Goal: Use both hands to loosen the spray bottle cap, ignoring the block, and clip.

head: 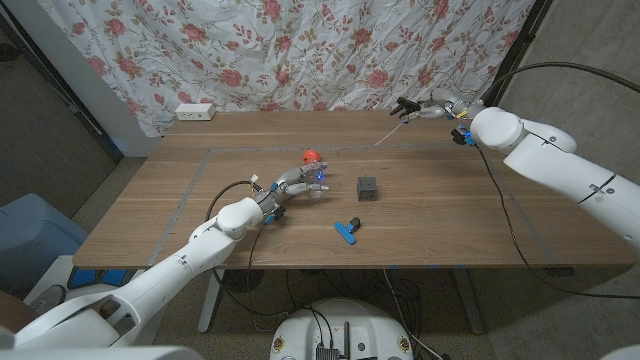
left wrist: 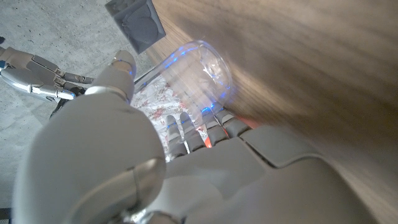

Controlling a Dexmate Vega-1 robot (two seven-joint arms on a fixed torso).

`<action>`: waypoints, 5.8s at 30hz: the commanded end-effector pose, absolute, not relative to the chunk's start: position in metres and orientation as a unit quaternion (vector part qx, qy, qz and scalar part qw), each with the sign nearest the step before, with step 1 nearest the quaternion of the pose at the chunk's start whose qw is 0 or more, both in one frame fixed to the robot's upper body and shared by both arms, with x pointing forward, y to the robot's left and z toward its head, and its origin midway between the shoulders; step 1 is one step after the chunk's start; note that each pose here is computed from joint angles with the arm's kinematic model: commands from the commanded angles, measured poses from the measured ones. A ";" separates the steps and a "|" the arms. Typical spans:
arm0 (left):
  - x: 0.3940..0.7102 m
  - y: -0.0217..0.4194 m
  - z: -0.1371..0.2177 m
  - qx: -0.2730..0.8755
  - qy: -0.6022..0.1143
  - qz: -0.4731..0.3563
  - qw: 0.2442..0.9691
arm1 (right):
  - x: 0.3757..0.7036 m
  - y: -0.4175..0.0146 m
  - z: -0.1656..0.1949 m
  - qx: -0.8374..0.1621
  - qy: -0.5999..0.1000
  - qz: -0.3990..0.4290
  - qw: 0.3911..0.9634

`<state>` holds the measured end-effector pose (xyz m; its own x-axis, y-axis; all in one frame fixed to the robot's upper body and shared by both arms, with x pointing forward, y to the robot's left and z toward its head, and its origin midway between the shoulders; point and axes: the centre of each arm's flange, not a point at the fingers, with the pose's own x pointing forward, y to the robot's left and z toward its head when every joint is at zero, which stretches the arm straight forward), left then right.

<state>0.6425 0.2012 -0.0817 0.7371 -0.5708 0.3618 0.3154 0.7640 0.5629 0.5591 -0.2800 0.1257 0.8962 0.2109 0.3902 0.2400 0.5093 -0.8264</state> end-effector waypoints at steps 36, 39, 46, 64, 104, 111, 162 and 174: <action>0.625 0.213 -0.072 0.251 -0.263 -0.272 0.891 | 0.552 -0.283 0.116 -0.485 -0.226 -0.016 0.845; 0.623 0.216 -0.071 0.255 -0.264 -0.270 0.890 | 0.551 -0.282 0.116 -0.485 -0.227 -0.015 0.844; 0.617 0.223 -0.070 0.257 -0.268 -0.263 0.891 | 0.548 -0.280 0.115 -0.484 -0.228 -0.018 0.844; 0.604 0.244 -0.070 0.258 -0.280 -0.244 0.892 | 0.543 -0.285 0.104 -0.478 -0.226 -0.033 0.848; 0.574 0.285 -0.064 0.165 -0.325 -0.196 0.910 | 0.597 -0.297 0.059 -0.445 -0.225 -0.022 0.867; 0.572 0.290 -0.066 0.149 -0.330 -0.182 0.914 | 0.609 -0.298 0.048 -0.437 -0.222 -0.017 0.871; 0.608 0.315 -0.074 0.064 -0.309 -0.084 0.945 | 0.679 -0.304 -0.001 -0.404 -0.220 0.014 0.888; 0.614 0.315 -0.079 0.044 -0.302 -0.073 0.950 | 0.687 -0.305 -0.007 -0.409 -0.217 0.018 0.886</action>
<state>0.6083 0.3154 -0.0754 0.7967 -0.1951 0.5719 0.1204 0.9787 0.1662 0.6788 -0.3032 -0.0007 0.9021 0.2012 0.3819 0.1565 0.6721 -0.7237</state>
